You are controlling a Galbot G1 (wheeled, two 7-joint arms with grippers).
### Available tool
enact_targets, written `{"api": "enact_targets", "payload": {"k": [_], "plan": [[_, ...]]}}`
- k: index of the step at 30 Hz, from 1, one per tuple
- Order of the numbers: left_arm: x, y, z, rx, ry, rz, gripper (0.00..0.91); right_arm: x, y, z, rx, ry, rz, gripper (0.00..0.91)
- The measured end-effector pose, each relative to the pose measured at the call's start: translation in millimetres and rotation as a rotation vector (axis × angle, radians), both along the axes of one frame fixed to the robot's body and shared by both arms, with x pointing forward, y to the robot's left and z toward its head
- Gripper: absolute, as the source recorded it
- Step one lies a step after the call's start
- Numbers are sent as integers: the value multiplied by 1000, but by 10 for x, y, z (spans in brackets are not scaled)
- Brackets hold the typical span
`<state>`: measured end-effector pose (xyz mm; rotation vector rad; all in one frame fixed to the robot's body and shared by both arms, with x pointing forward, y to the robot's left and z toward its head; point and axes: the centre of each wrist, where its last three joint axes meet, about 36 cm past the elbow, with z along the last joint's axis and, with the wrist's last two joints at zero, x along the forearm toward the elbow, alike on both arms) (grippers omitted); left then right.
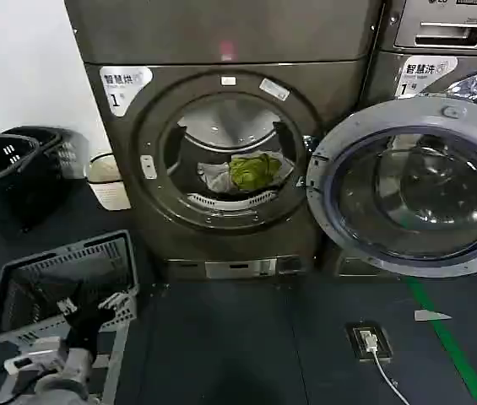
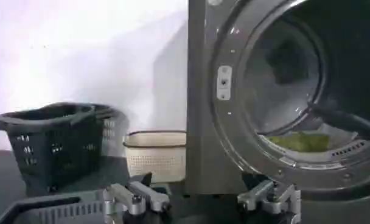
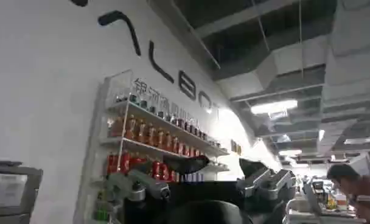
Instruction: Grasp the clothes from the dryer.
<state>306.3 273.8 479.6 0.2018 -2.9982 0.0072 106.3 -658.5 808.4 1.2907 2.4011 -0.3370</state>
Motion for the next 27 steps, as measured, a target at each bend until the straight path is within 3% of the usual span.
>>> {"api": "enact_targets", "payload": {"k": [12,27], "plan": [[-87,-15,50,13,-22,-8,907,61,44,-20,-33,-7,35,907],[-102,-33,83,13,-34,-14,907,102,39,-73,-34,-10,48,907]]}}
